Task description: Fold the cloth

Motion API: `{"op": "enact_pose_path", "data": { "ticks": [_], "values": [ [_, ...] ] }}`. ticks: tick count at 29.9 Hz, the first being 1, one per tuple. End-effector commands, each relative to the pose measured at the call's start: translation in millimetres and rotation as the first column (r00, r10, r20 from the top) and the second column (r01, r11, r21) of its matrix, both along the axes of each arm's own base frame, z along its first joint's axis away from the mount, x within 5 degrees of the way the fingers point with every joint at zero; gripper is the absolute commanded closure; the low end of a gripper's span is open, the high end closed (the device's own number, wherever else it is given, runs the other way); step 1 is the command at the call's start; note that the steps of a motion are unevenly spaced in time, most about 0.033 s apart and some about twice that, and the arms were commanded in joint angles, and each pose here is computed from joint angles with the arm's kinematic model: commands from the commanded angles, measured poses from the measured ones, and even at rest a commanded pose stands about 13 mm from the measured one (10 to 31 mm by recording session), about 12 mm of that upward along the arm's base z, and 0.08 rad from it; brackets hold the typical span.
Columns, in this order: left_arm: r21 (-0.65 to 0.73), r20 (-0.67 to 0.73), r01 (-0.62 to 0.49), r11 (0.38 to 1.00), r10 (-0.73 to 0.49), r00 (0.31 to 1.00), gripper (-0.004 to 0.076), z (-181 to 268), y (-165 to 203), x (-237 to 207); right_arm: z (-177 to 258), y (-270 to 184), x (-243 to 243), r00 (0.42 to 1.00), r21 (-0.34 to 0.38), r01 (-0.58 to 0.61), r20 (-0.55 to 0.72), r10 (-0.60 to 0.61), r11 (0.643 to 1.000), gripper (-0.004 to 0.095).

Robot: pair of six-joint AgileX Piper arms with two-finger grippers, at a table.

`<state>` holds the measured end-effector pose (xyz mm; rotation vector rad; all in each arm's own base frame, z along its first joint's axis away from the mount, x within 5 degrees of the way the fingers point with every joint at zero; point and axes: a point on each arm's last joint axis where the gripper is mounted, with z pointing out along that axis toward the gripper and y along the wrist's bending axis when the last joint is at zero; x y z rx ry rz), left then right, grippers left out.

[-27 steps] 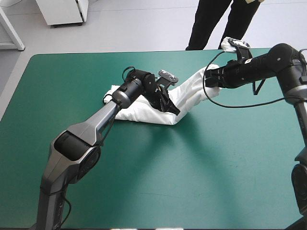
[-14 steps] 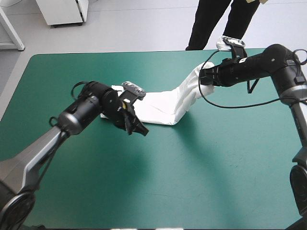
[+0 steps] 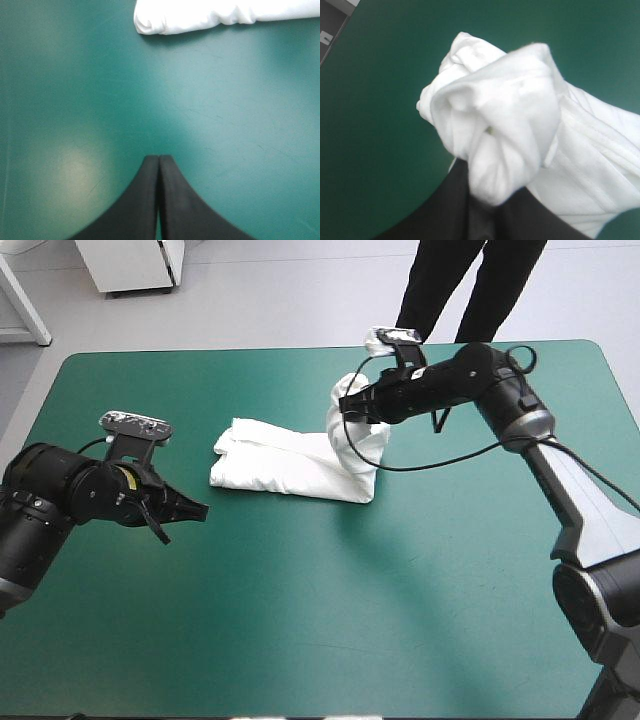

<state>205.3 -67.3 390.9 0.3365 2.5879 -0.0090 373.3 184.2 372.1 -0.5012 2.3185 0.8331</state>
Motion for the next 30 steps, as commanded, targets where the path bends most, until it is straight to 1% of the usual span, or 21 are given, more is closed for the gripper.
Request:
{"op": "enact_pose_path", "data": {
  "ticks": [1,6,10,16,18,19,20,23,24,27,30],
  "values": [
    [-0.010,0.024,-0.033,0.999,0.033,0.999,0.0746,13.3,9.1,-12.5,36.0,23.9,-6.3,0.994,0.104,-0.036,0.110,0.024,0.994,0.0924],
    [-0.032,0.015,-0.026,0.999,0.027,1.000,0.0746,13.1,7.1,-13.2,30.9,57.7,5.0,0.992,0.130,-0.079,0.109,0.065,0.988,0.0923],
    [-0.054,0.006,-0.014,0.998,0.014,1.000,0.0746,12.9,4.8,-13.9,16.3,79.9,14.1,0.991,0.131,-0.109,0.091,0.097,0.985,0.0922],
    [-0.063,0.003,-0.012,0.998,0.012,1.000,0.0746,12.8,3.9,-14.2,-9.3,109.5,21.8,0.992,0.142,-0.118,0.052,0.111,0.983,0.0920],
    [-0.062,0.003,-0.009,0.998,0.010,1.000,0.0746,12.8,3.9,-14.2,-16.4,116.0,24.0,0.993,0.152,-0.114,0.048,0.108,0.982,0.0901],
    [-0.060,0.004,-0.007,0.998,0.007,1.000,0.0746,12.8,3.9,-14.2,-18.3,118.0,24.7,0.993,0.159,-0.112,0.047,0.105,0.981,0.0878],
    [-0.059,0.004,-0.006,0.998,0.006,1.000,0.0746,12.8,3.9,-14.2,-21.8,121.1,25.4,0.994,0.164,-0.111,0.041,0.106,0.980,0.0835],
    [-0.055,0.005,0.001,0.998,-0.001,1.000,0.0746,12.8,3.9,-14.2,-25.8,123.9,27.7,0.995,0.196,-0.103,0.022,0.100,0.975,0.0642],
    [-0.057,0.004,0.002,0.998,-0.002,1.000,0.0746,12.8,3.8,-14.3,-27.4,124.8,28.4,0.995,0.204,-0.100,0.016,0.099,0.974,0.0550],
    [-0.057,0.004,0.005,0.998,-0.004,1.000,0.0746,12.8,3.7,-14.3,-28.7,125.8,28.6,0.995,0.212,-0.102,0.005,0.103,0.972,0.0389],
    [-0.061,0.002,0.011,0.998,-0.011,1.000,0.0746,12.8,3.0,-14.5,-25.7,125.8,27.2,0.993,0.213,-0.113,0.006,0.114,0.970,0.0371]
  ]
}}
